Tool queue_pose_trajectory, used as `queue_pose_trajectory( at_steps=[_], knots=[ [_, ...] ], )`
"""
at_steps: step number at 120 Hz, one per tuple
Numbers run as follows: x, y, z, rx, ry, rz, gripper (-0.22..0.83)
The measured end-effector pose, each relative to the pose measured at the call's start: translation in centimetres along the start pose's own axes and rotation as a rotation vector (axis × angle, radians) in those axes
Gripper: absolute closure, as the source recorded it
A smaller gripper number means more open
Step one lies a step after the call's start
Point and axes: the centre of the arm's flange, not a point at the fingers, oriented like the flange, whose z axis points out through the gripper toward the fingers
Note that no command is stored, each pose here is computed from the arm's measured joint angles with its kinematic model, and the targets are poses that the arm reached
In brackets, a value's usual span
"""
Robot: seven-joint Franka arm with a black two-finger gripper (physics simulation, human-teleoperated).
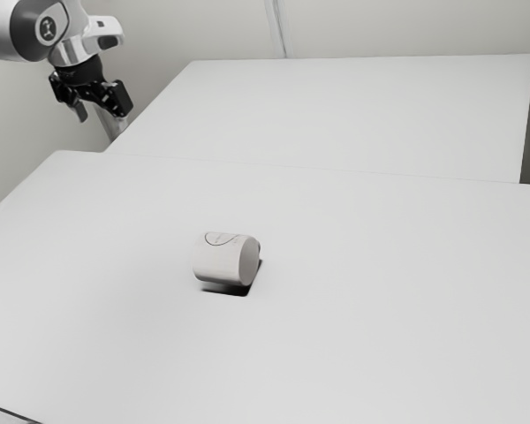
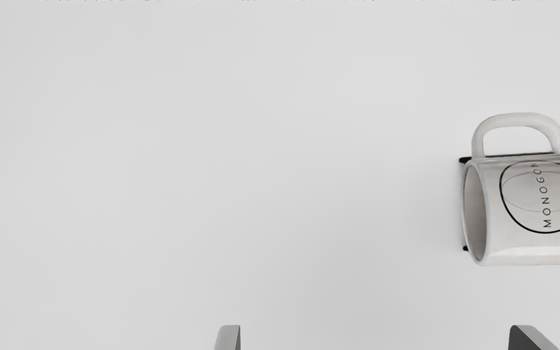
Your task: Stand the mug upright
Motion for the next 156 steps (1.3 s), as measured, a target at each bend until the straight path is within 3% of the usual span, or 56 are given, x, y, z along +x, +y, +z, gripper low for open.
queue_pose_trajectory(
  at_steps=[33,48,70,94,129,156],
  knots=[
    [0.2,1.2,0.3,-0.020,0.001,0.008,0.00],
    [0.2,1.6,1.9,-0.130,-0.017,-0.023,0.00],
    [0.4,2.0,9.7,-0.380,-0.144,-0.137,0.00],
    [-1.8,-5.5,19.5,-0.629,-0.263,-0.425,0.00],
    [-0.6,-3.7,29.0,-0.888,-0.363,-0.554,0.00],
    [-2.0,-1.2,34.2,-1.055,-0.434,-0.653,0.00]
  ],
)
